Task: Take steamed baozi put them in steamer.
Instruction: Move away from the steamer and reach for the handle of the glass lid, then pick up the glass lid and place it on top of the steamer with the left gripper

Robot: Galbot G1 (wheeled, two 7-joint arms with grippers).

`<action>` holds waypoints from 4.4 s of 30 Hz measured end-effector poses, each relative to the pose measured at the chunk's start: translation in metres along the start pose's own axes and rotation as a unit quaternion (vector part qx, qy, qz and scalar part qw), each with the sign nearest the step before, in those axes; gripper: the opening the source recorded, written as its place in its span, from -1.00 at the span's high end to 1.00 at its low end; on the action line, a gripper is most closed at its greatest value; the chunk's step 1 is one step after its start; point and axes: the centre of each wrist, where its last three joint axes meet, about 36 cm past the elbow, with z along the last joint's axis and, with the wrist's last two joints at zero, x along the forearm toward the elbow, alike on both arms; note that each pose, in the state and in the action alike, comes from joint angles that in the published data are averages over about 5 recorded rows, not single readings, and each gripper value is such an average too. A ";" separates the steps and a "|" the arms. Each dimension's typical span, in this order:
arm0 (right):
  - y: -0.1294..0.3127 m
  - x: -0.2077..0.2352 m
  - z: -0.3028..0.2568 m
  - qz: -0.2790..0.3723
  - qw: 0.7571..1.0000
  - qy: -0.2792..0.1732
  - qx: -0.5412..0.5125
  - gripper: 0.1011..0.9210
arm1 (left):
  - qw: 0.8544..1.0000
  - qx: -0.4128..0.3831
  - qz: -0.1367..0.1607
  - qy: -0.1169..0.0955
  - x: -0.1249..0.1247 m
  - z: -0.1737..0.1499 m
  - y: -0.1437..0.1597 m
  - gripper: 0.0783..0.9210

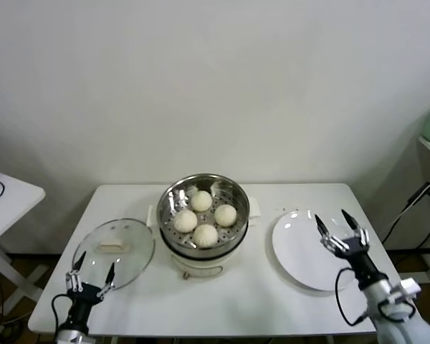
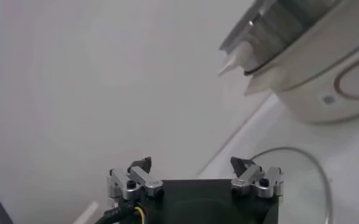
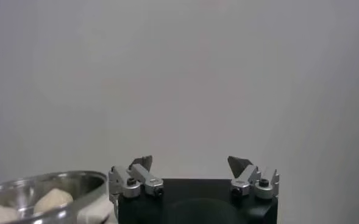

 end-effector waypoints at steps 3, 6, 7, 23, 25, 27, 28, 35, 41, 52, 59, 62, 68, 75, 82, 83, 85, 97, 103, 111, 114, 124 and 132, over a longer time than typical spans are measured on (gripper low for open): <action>0.003 0.019 0.015 0.015 1.000 0.002 -0.011 -0.76 | 0.999 -0.045 -0.003 -0.005 -0.006 0.004 0.002 -0.77; 0.008 0.034 0.028 0.027 0.999 0.003 -0.020 -0.76 | 0.996 -0.089 -0.003 -0.012 -0.014 0.009 0.003 -0.77; 0.010 0.038 0.031 0.030 0.999 0.003 -0.023 -0.76 | 0.995 -0.103 -0.002 -0.013 -0.016 0.011 0.003 -0.77; 0.030 0.071 0.061 0.061 0.997 -0.001 -0.057 -0.76 | 0.969 -0.233 0.074 -0.028 -0.055 0.032 0.007 -0.77; 0.029 0.073 0.063 0.064 0.996 -0.002 -0.058 -0.76 | 0.967 -0.240 0.081 -0.028 -0.061 0.032 0.011 -0.77; 0.029 0.074 0.065 0.067 0.996 -0.003 -0.059 -0.76 | 0.965 -0.247 0.087 -0.027 -0.066 0.031 0.014 -0.77; 0.029 0.075 0.066 0.069 0.996 -0.004 -0.060 -0.76 | 0.964 -0.250 0.089 -0.026 -0.069 0.031 0.015 -0.77; 0.030 0.079 0.070 0.077 0.995 -0.007 -0.067 -0.76 | 0.959 -0.268 0.097 -0.011 -0.086 0.033 0.023 -0.77; 0.030 0.081 0.072 0.083 0.994 -0.010 -0.069 -0.76 | 0.956 -0.277 0.094 0.005 -0.098 0.033 0.026 -0.77; 0.031 0.082 0.074 0.089 0.993 -0.018 -0.073 -0.76 | 0.955 -0.282 0.093 0.020 -0.117 0.033 0.023 -0.77; 0.032 0.084 0.077 0.093 0.993 -0.020 -0.074 -0.76 | 0.956 -0.278 0.090 0.022 -0.123 0.033 0.017 -0.75; 0.032 0.084 0.077 0.095 0.992 -0.021 -0.075 -0.76 | 0.957 -0.276 0.089 0.023 -0.125 0.034 0.014 -0.65; 0.031 0.082 0.077 0.100 0.992 -0.023 -0.077 -0.76 | 0.957 -0.274 0.091 0.024 -0.127 0.034 0.008 -0.24; 0.031 0.081 0.079 0.105 0.991 -0.025 -0.080 -0.76 | 0.956 -0.274 0.100 0.027 -0.124 0.036 0.002 0.23; 0.030 0.078 0.080 0.109 0.990 -0.027 -0.081 -0.76 | 0.957 -0.274 0.097 0.027 -0.123 0.037 -0.001 0.70; 0.030 0.078 0.081 0.110 0.990 -0.027 -0.081 -0.76 | 0.957 -0.273 0.095 0.026 -0.123 0.037 -0.001 0.76; 0.030 0.078 0.081 0.111 0.990 -0.028 -0.080 -0.76 | 0.957 -0.273 0.091 0.025 -0.124 0.036 0.001 0.81; 0.029 0.076 0.084 0.112 0.990 -0.033 -0.080 -0.76 | 0.956 -0.284 0.065 0.022 -0.125 0.027 0.024 0.83; 0.029 0.074 0.085 0.110 0.990 -0.035 -0.079 -0.76 | 0.955 -0.293 0.042 0.015 -0.124 0.011 0.044 0.83; 0.029 0.071 0.084 0.108 0.990 -0.039 -0.078 -0.76 | 0.954 -0.300 -0.014 0.012 -0.119 -0.020 0.076 0.83; 0.028 0.071 0.083 0.107 0.990 -0.039 -0.077 -0.76 | 0.953 -0.301 -0.034 0.013 -0.116 -0.033 0.088 0.83; 0.025 0.068 0.082 0.104 0.991 -0.039 -0.073 -0.76 | 0.954 -0.293 -0.067 0.021 -0.110 -0.079 0.128 0.83; 0.025 0.065 0.084 0.102 0.992 -0.034 -0.070 -0.76 | 0.956 -0.285 -0.074 0.012 -0.108 -0.127 0.151 0.83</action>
